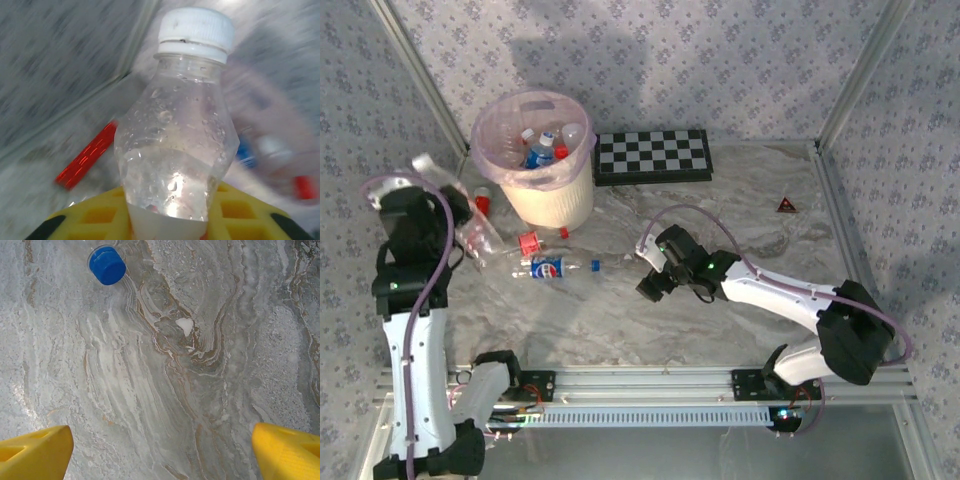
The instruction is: Put the plastic bottles in the bin
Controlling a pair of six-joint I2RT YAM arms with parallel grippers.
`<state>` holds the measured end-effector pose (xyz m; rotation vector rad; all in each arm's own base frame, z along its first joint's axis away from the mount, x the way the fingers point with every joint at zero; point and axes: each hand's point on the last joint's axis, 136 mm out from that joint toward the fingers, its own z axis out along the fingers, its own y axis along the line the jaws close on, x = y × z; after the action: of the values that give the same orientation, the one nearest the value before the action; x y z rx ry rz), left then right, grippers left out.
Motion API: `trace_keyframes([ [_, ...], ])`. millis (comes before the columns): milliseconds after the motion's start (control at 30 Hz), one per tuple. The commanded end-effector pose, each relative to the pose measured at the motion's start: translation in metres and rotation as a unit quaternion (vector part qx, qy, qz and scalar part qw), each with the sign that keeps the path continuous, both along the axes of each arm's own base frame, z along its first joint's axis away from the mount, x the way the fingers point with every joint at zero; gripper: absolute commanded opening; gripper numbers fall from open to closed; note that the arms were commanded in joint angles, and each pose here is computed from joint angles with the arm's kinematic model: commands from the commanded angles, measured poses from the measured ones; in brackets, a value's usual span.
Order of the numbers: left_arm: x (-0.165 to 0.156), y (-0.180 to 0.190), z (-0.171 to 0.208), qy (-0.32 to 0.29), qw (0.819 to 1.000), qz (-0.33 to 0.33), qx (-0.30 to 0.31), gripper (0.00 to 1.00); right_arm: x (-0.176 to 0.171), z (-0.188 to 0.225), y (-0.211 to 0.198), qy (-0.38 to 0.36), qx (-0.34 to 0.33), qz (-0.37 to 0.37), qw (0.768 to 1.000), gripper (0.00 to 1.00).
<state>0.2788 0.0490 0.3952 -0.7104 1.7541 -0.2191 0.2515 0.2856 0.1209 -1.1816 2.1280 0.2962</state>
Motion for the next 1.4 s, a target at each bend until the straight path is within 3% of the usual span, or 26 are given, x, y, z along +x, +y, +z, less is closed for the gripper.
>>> trace_keyframes([
  [0, 0.052, -0.03, 0.064, -0.109, 0.988, -0.109, 0.028, 0.23, -0.001, 0.008, -0.001, -0.002, 0.001, -0.017, 1.0, 0.94],
  [200, 0.121, -0.078, 0.119, -0.17, 0.955, -0.211, 0.119, 0.22, -0.01, 0.011, -0.008, -0.003, -0.003, -0.032, 0.999, 0.94],
  [300, 0.156, -0.098, 0.124, -0.182, 0.939, -0.233, 0.177, 0.23, -0.014, 0.01, -0.012, 0.001, -0.003, -0.037, 0.999, 0.94],
  [400, 0.192, -0.106, 0.115, -0.182, 0.934, -0.239, 0.194, 0.27, -0.018, 0.01, -0.015, 0.003, -0.003, -0.041, 0.999, 0.94],
  [500, 0.223, -0.114, 0.094, -0.145, 0.929, -0.249, 0.23, 0.28, -0.02, 0.013, -0.018, 0.0, -0.007, -0.045, 0.999, 0.94],
  [633, 0.251, -0.113, 0.049, -0.048, 0.927, -0.257, 0.27, 0.29, -0.023, 0.012, -0.023, -0.001, -0.009, -0.051, 0.999, 0.94],
  [933, 0.251, -0.107, -0.037, 0.116, 0.914, -0.289, 0.26, 0.29, -0.024, 0.01, -0.023, 0.002, -0.009, -0.051, 0.999, 0.94],
  [1100, 0.245, -0.109, -0.079, 0.19, 0.898, -0.315, 0.24, 0.3, -0.024, 0.007, -0.02, 0.005, -0.011, -0.048, 0.999, 0.94],
  [1267, 0.241, -0.114, -0.089, 0.204, 0.895, -0.327, 0.224, 0.5, -0.024, 0.005, -0.021, 0.007, -0.014, -0.049, 0.999, 0.94],
  [1367, 0.238, -0.113, -0.069, 0.18, 0.905, -0.316, 0.222, 0.73, -0.025, 0.004, -0.023, 0.007, -0.017, -0.053, 0.998, 0.94],
])
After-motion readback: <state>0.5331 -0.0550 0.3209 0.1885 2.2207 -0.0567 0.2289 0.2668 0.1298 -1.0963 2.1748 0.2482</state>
